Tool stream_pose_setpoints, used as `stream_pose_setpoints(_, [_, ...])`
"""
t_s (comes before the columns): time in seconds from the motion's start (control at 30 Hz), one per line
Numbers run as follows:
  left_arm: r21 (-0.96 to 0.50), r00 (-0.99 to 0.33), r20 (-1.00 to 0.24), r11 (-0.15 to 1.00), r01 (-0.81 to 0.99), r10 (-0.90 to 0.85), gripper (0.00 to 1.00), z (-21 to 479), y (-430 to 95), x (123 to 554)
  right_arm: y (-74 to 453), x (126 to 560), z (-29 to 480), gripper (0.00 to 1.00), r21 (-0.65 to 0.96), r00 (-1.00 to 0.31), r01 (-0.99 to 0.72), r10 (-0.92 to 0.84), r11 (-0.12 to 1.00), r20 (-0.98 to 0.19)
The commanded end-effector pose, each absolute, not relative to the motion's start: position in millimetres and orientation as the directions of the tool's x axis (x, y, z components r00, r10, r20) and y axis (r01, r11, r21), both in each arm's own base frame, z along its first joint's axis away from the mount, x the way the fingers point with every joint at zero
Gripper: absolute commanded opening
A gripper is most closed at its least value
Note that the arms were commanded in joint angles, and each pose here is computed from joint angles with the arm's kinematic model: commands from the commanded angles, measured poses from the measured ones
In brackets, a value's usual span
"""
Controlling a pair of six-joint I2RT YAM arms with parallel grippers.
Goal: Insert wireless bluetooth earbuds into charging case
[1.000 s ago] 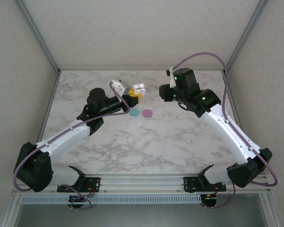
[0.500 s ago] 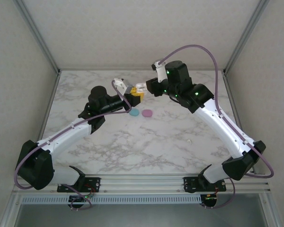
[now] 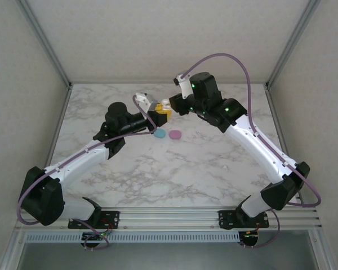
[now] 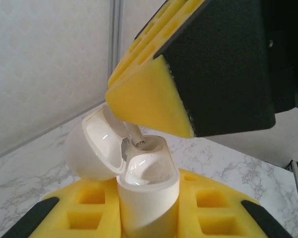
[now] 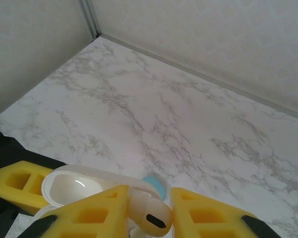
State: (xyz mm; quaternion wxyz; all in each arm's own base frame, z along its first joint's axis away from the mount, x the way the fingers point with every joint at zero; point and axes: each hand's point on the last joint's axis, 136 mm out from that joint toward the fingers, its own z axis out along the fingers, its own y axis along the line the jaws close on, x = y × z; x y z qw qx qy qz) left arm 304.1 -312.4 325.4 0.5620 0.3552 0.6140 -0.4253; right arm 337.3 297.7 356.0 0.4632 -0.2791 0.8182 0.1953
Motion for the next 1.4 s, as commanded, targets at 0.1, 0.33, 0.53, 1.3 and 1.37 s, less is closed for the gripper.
stream_pose_setpoints(0.1, [-0.119,-0.072,-0.989,0.394,0.912,-0.131,0.00,358.3,-312.1,305.0,305.9,328.6,362.2,0.25,0.032,-0.368,-0.692,-0.314,0.722,-0.875])
stream_pose_setpoints(0.33, [-0.120,-0.067,-0.987,0.406,0.906,-0.143,0.00,361.0,-310.0,306.3,312.3,313.1,356.6,0.26,0.064,-0.375,-0.749,-0.342,0.660,-0.861])
stream_pose_setpoints(0.53, [-0.113,-0.055,-0.987,0.401,0.909,-0.153,0.00,365.0,-309.9,304.1,317.2,307.9,351.5,0.27,0.099,-0.404,-0.764,-0.353,0.637,-0.844])
stream_pose_setpoints(1.3, [-0.024,0.016,-0.995,0.389,0.921,-0.099,0.00,360.4,-308.1,294.9,309.9,316.2,382.0,0.57,0.279,-0.509,-0.706,-0.191,0.651,-0.839])
stream_pose_setpoints(1.37, [-0.020,0.020,-0.995,0.390,0.920,-0.097,0.00,359.8,-308.1,295.0,307.5,317.3,385.7,0.60,0.287,-0.508,-0.699,-0.172,0.655,-0.844])
